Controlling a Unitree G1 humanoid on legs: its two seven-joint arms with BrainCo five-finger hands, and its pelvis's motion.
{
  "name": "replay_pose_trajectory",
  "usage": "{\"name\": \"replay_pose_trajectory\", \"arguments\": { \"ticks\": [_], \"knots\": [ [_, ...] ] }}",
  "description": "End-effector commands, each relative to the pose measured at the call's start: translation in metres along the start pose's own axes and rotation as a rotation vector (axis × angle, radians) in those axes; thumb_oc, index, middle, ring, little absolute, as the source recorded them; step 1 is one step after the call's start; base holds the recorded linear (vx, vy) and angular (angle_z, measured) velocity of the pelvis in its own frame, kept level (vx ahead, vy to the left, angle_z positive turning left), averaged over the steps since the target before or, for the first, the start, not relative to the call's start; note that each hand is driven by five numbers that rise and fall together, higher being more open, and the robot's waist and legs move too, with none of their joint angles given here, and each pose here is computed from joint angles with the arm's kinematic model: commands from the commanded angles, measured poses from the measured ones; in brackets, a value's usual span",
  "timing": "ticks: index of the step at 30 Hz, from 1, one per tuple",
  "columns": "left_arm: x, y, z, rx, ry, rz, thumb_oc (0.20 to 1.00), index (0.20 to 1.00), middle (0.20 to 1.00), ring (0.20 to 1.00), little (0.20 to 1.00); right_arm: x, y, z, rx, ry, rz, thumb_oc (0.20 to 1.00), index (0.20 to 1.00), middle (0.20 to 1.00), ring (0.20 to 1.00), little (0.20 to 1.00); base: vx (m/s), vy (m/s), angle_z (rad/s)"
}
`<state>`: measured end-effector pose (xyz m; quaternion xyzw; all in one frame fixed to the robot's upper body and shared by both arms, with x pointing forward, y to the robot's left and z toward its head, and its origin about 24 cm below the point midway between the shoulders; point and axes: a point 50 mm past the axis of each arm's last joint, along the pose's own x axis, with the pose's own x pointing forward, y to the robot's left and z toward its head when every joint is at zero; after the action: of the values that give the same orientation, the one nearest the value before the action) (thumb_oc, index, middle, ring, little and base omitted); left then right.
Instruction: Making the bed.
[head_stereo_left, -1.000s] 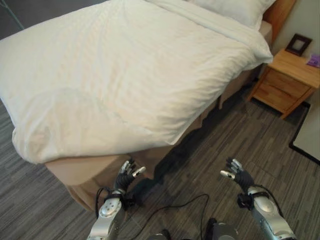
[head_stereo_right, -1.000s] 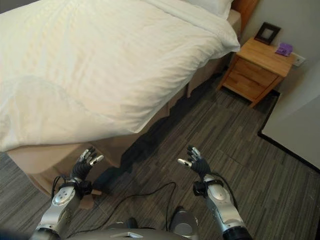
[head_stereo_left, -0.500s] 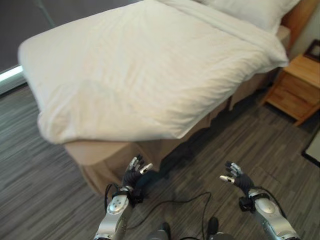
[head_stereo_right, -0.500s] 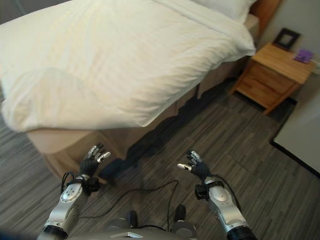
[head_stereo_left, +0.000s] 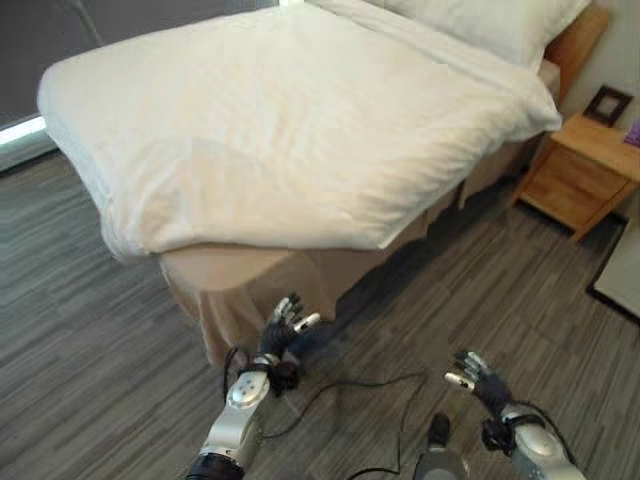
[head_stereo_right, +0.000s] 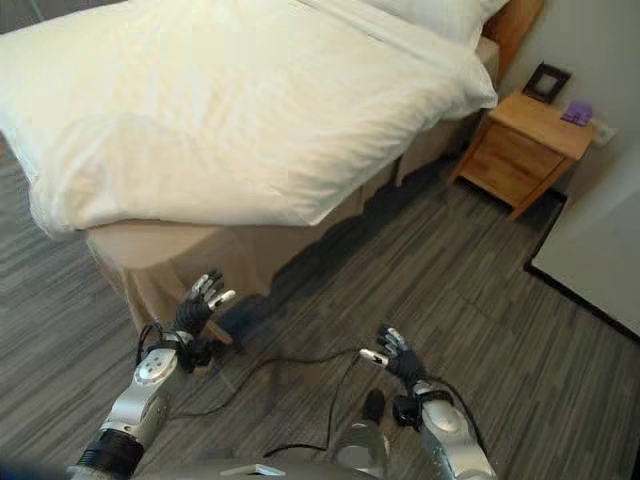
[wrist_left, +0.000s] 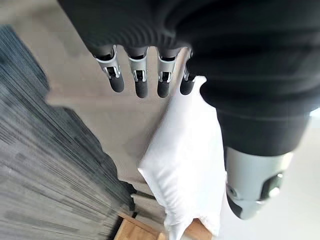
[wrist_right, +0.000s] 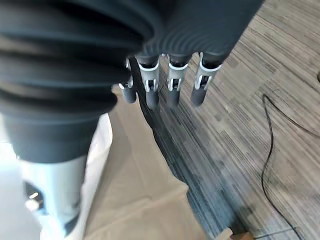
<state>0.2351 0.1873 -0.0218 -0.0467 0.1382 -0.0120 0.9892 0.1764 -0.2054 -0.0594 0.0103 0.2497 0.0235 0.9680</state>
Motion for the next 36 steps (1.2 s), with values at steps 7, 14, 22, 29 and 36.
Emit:
{"name": "replay_pose_trajectory", "arguments": {
  "ticks": [7, 14, 22, 29, 36],
  "knots": [
    [-0.002, 0.020, 0.010, 0.085, -0.045, 0.023, 1.000, 1.000, 1.000, 1.000, 1.000, 0.014, 0.035, 0.039, 0.031, -0.175, 0.142, 1.000, 1.000, 1.000, 1.000, 1.000, -0.38, 0.464, -0.36],
    [-0.013, 0.021, -0.001, 0.042, -0.011, 0.051, 1.000, 1.000, 1.000, 1.000, 1.000, 0.013, 0.028, 0.040, 0.043, -0.181, 0.112, 1.000, 1.000, 1.000, 1.000, 1.000, -0.11, 0.168, -0.28],
    [-0.014, 0.005, -0.006, -0.029, -0.008, 0.004, 1.000, 1.000, 1.000, 1.000, 1.000, 0.017, 0.026, 0.042, -0.001, -0.169, 0.142, 1.000, 1.000, 1.000, 1.000, 1.000, 0.03, -0.099, -0.25],
    [-0.013, 0.002, -0.008, -0.009, 0.003, -0.003, 1.000, 1.000, 1.000, 1.000, 1.000, 0.015, 0.022, 0.042, -0.012, -0.173, 0.127, 1.000, 1.000, 1.000, 1.000, 1.000, 0.05, -0.064, 0.12],
    [-0.005, 0.005, 0.003, -0.040, -0.047, 0.032, 1.000, 1.000, 1.000, 1.000, 1.000, 0.017, 0.008, 0.047, -0.051, -0.187, 0.081, 1.000, 1.000, 1.000, 1.000, 1.000, -0.01, -0.103, 0.01]
  ]
}}
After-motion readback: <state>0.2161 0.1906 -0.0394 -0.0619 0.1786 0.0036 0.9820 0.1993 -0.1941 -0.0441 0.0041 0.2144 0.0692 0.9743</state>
